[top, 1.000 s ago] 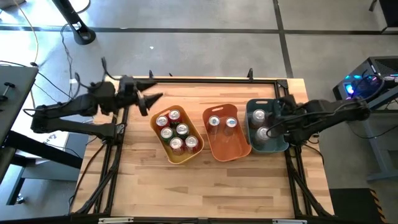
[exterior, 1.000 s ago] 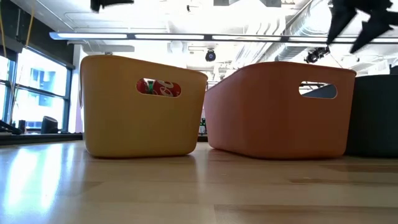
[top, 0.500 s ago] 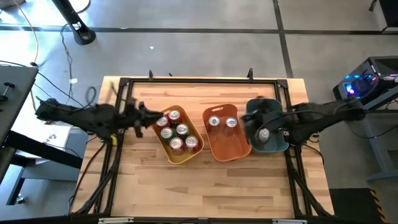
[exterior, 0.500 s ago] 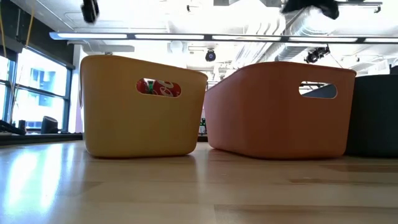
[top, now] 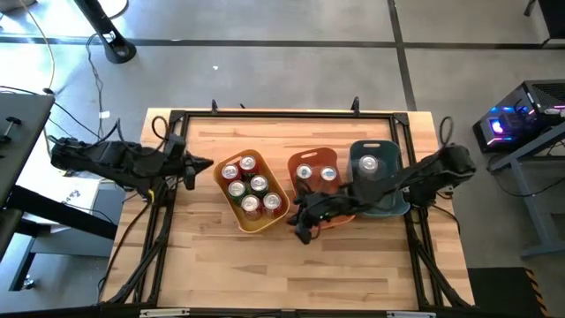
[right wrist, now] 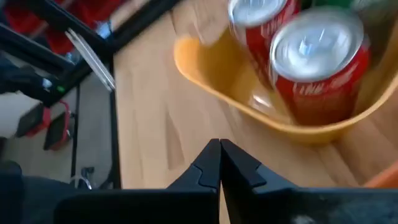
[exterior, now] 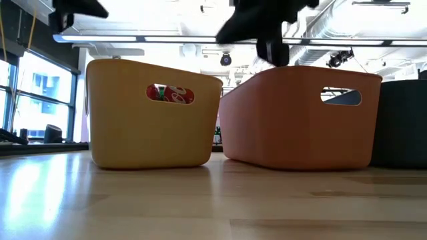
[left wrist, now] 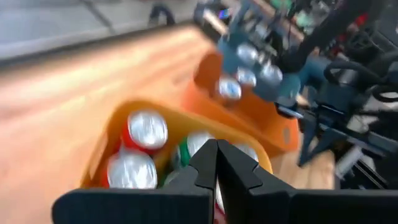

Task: Sort soda cans
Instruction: Adjust the bins

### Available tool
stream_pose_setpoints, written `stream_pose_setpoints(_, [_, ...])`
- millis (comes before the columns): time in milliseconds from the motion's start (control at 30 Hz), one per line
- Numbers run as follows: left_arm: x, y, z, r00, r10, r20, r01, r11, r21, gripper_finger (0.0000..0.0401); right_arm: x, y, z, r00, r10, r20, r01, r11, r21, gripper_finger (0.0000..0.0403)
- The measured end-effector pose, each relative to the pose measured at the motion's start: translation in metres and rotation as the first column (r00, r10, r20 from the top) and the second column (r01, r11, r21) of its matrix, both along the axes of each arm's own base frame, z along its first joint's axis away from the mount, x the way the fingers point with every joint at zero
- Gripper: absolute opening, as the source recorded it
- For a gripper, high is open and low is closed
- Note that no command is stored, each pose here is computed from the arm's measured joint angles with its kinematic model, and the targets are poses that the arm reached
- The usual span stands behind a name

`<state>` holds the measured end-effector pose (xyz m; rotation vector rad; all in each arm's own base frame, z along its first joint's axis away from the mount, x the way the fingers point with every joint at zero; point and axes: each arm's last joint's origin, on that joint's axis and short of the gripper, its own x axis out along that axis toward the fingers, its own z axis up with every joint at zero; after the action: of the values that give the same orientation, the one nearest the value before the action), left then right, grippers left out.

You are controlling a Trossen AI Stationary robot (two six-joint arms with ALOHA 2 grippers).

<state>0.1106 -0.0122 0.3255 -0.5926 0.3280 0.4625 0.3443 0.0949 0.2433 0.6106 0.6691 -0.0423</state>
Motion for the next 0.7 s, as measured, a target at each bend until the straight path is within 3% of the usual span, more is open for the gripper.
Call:
stream_pose_setpoints(167, [0.001, -0.011, -0.013, 0.991, -0.076, -0.107, 0.057, 0.983, -0.173, 0.0000, 0.011, 0.006, -0.028, 0.997, -0.028, -0.076, 0.030, 0.999, 0.021, 0.0000])
stream_pose_setpoints(267, [0.007, -0.023, -0.019, 0.973, -0.162, -0.166, 0.115, 0.959, -0.258, 0.0000, 0.014, 0.007, -0.031, 0.998, -0.030, -0.059, 0.032, 0.999, 0.027, 0.0000])
stream_pose_setpoints(433, [0.012, -0.049, -0.049, 0.894, -0.245, -0.376, 0.111, 0.932, -0.344, 0.0000, 0.015, 0.001, -0.032, 0.996, -0.064, -0.061, 0.065, 0.998, 0.010, 0.0000])
stream_pose_setpoints(533, [0.013, -0.066, -0.078, 0.858, -0.228, -0.461, 0.045, 0.926, -0.375, 0.0000, 0.015, -0.004, -0.033, 0.994, -0.076, -0.076, 0.076, 0.997, 0.001, 0.0000])
stream_pose_setpoints(700, [0.021, -0.081, -0.120, 0.905, -0.067, -0.420, -0.110, 0.917, -0.382, 0.0000, 0.017, -0.010, -0.032, 0.995, -0.079, -0.066, 0.078, 0.997, -0.016, 0.0000])
